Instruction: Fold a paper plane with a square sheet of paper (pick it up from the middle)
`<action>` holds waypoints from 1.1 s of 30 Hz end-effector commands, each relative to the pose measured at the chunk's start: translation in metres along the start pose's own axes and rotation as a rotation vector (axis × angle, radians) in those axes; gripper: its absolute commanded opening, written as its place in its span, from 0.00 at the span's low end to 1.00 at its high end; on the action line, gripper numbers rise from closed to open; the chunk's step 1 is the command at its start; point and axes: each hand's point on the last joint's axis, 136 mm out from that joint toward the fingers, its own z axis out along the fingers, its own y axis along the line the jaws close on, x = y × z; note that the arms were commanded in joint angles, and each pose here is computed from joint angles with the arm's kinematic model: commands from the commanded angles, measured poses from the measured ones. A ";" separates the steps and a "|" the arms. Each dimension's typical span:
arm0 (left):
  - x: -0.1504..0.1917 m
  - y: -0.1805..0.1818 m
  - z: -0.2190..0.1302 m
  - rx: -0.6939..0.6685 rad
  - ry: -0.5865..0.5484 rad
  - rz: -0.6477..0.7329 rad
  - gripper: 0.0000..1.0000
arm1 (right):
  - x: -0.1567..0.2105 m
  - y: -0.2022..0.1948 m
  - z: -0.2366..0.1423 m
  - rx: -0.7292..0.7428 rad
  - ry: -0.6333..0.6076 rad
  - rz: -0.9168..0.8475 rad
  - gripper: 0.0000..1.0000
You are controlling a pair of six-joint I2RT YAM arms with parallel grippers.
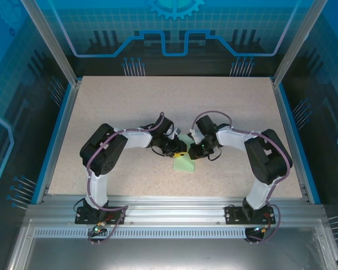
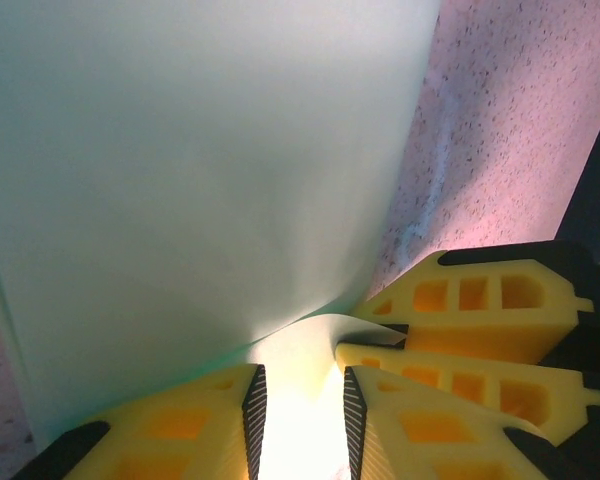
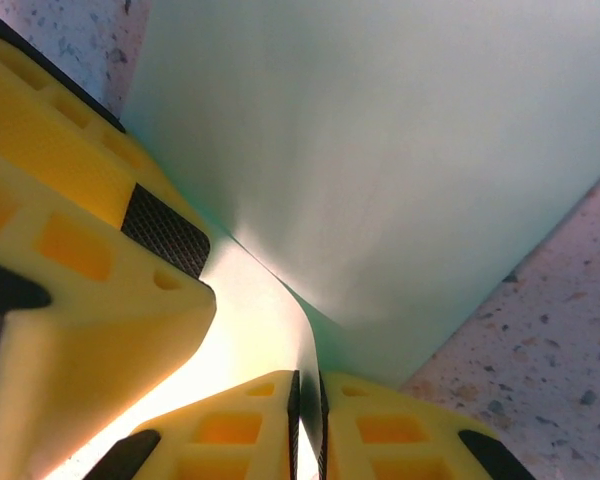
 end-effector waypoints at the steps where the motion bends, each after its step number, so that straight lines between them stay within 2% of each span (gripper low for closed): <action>1: 0.009 0.008 0.007 -0.011 0.041 -0.001 0.31 | 0.004 -0.005 0.002 -0.015 0.009 0.036 0.17; 9: 0.011 0.015 0.009 -0.031 0.050 -0.004 0.31 | -0.002 0.004 -0.017 -0.021 -0.045 0.043 0.22; 13: 0.011 0.016 0.010 -0.032 0.048 -0.005 0.30 | 0.001 0.005 -0.038 0.010 -0.100 0.050 0.35; 17: 0.011 0.017 0.010 -0.032 0.049 -0.004 0.30 | 0.007 0.017 -0.049 -0.042 -0.129 0.073 0.36; 20: 0.011 0.016 0.010 -0.031 0.050 -0.002 0.30 | 0.018 0.033 -0.048 -0.129 -0.123 0.074 0.32; 23: 0.012 0.017 0.010 -0.034 0.051 0.000 0.30 | 0.021 0.051 -0.044 -0.191 -0.108 0.062 0.22; 26: 0.011 0.016 0.009 -0.031 0.048 0.000 0.30 | 0.025 0.058 -0.034 -0.221 -0.084 0.068 0.15; 33: 0.011 0.015 0.009 -0.030 0.051 0.003 0.30 | 0.026 0.060 -0.013 -0.244 -0.027 0.090 0.12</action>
